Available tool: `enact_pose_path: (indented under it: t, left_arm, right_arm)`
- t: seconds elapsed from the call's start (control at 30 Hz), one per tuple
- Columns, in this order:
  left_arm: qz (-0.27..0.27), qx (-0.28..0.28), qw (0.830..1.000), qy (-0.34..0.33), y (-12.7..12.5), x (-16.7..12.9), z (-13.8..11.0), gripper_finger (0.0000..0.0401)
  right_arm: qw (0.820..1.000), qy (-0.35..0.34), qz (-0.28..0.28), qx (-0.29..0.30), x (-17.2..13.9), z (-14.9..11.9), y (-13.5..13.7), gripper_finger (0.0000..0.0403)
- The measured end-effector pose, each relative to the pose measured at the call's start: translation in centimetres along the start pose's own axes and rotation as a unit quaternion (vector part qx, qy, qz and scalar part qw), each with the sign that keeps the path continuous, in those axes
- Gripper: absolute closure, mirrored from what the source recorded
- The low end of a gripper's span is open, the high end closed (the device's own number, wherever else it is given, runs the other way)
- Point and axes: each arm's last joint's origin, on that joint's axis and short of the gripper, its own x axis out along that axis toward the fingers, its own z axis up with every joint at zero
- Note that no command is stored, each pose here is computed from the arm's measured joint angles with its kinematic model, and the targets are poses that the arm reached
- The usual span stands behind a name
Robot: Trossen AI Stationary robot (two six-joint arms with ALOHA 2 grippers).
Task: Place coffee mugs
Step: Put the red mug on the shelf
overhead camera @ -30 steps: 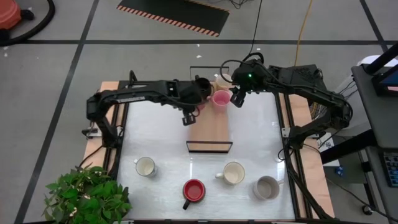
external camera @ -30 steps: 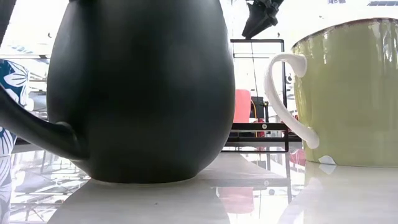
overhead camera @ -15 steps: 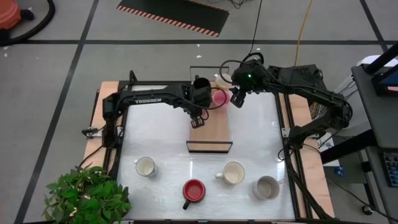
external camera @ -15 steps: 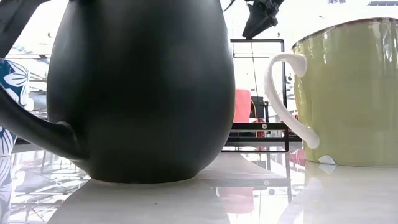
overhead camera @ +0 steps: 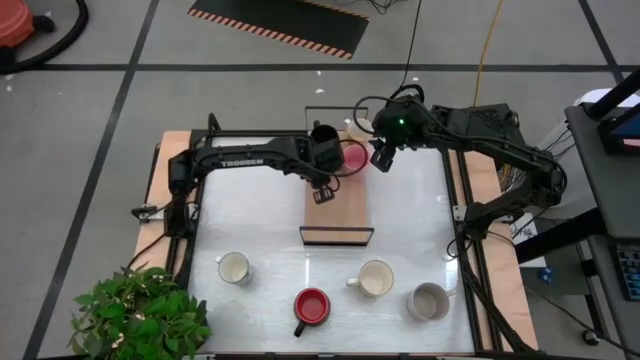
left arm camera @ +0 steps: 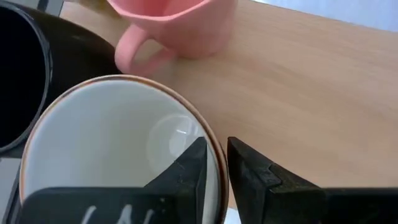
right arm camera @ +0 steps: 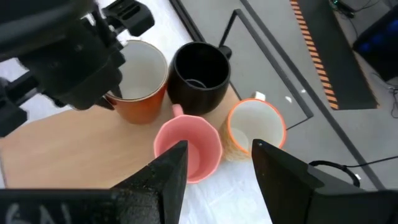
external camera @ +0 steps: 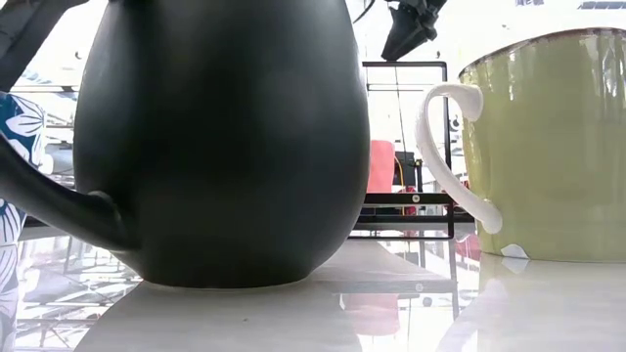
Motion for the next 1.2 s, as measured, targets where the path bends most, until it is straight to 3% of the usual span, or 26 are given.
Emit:
enact_pose_path:
  t: [0.43, 0.77, 0.97, 1.07, 1.2]
  left_arm:
    - [-0.017, -0.013, 1.0, -0.012, 0.0, -1.1, 0.0, 0.0329]
    - [-0.003, -0.034, 0.997, -0.067, 1.5, -6.4, -0.3, 0.0329]
    - [0.0, -0.049, 0.999, -0.012, 2.4, -8.9, -2.4, 0.0329]
    - [-0.02, -0.031, 0.999, 0.006, 2.3, -9.4, -3.1, 0.0329]
    - [-0.083, -0.005, 0.996, 0.014, 1.6, -7.8, -3.8, 0.0329]
  right_arm:
    - [1.0, -0.009, 0.002, 0.019, 0.0, 0.2, 0.0, 0.0232]
    - [0.999, -0.023, 0.002, 0.031, 0.0, 0.5, 0.0, 0.0232]
    - [0.999, -0.024, 0.003, 0.033, 0.0, 0.5, 0.0, 0.0232]
    - [0.999, -0.024, 0.004, 0.032, 0.0, 0.5, 0.0, 0.0232]
    - [0.999, -0.024, 0.006, 0.03, 0.0, 0.5, 0.1, 0.0232]
